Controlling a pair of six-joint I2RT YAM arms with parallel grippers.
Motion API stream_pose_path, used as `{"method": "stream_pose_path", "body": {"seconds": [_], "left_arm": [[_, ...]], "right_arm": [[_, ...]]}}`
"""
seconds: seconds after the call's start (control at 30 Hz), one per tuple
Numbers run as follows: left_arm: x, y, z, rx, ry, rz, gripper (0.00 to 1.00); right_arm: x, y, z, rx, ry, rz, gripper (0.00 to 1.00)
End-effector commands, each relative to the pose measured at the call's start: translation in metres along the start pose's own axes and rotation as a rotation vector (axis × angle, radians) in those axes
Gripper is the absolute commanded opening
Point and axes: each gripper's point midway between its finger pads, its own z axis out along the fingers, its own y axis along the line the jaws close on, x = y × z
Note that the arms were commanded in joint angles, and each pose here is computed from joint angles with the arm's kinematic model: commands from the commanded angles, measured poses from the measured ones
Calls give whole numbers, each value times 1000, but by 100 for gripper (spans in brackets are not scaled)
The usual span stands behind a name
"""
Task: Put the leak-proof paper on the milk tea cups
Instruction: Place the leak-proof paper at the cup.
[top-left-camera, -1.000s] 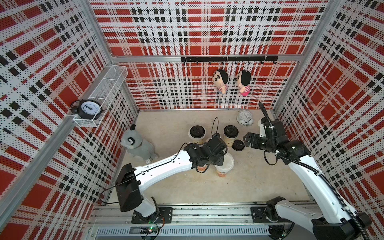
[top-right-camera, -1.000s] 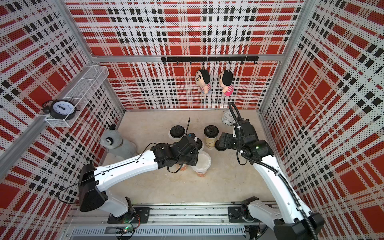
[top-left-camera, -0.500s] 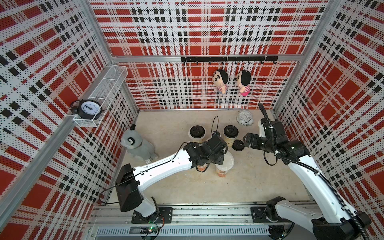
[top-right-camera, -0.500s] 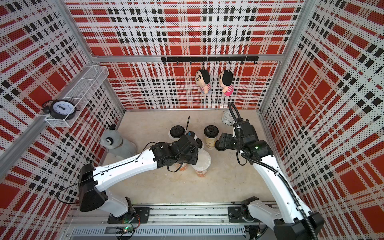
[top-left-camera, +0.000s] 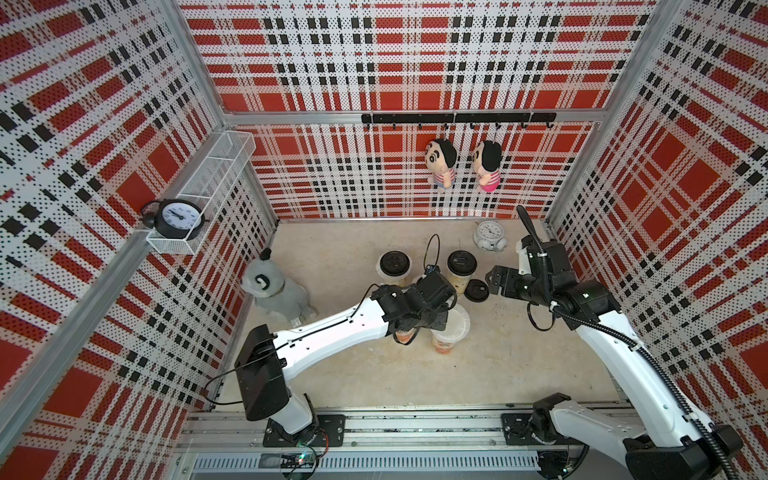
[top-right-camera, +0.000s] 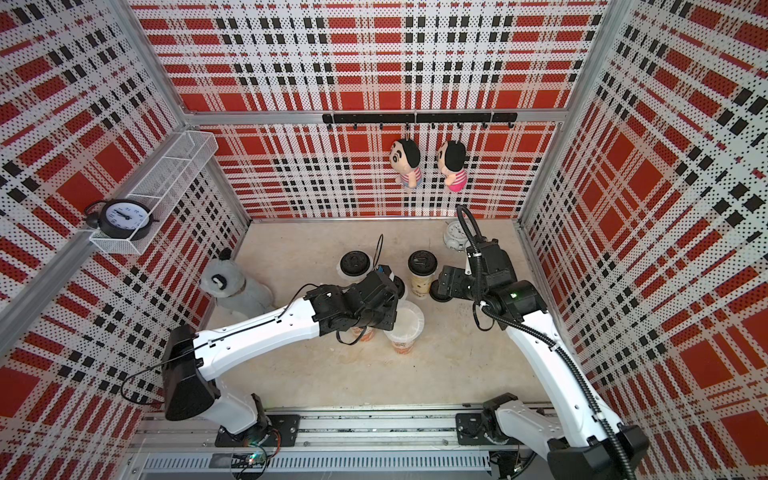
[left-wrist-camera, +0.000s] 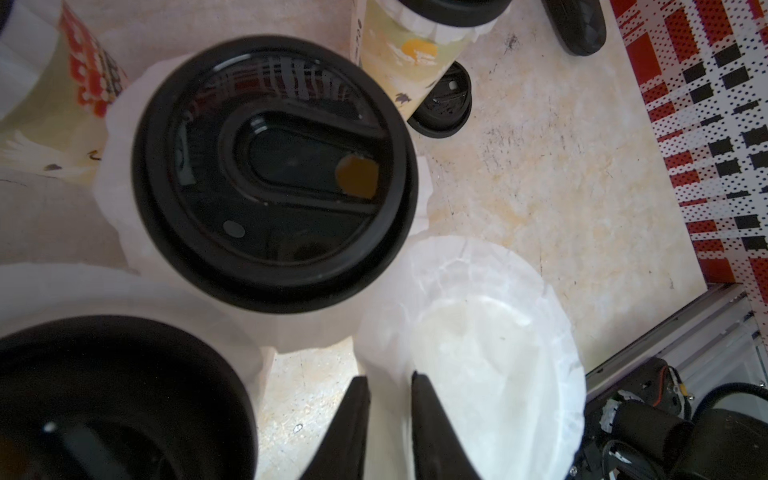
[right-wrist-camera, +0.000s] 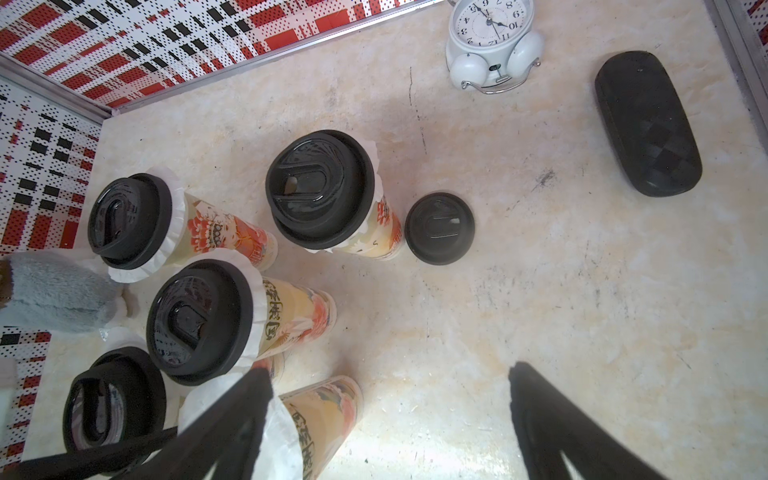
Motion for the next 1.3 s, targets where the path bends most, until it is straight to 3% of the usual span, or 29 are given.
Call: {"method": "stream_pose_path", "body": {"seconds": [0.0, 0.33, 0.53, 0.73, 1.1, 1.27], "left_arm": [[-2, -1, -2, -13, -7, 12, 25], [-3, -2, -5, -22, -7, 18, 31], [1, -3, 0, -26, 5, 27, 48], [-1, -6, -2, -24, -3, 29, 54], [-13, -9, -21, -12, -43, 23, 60], [-19, -4, -33, -21, -71, 10, 60]], "right_arm": [[-4, -1, -4, -7, -27, -3, 93], [-4, -1, -5, -10, -27, -2, 93], [-3, -1, -5, -10, -27, -3, 93], [-2, -3, -4, -4, -26, -2, 93], [8, -14, 7, 48, 1, 17, 98], [17, -38, 21, 116, 41, 67, 96]]}}
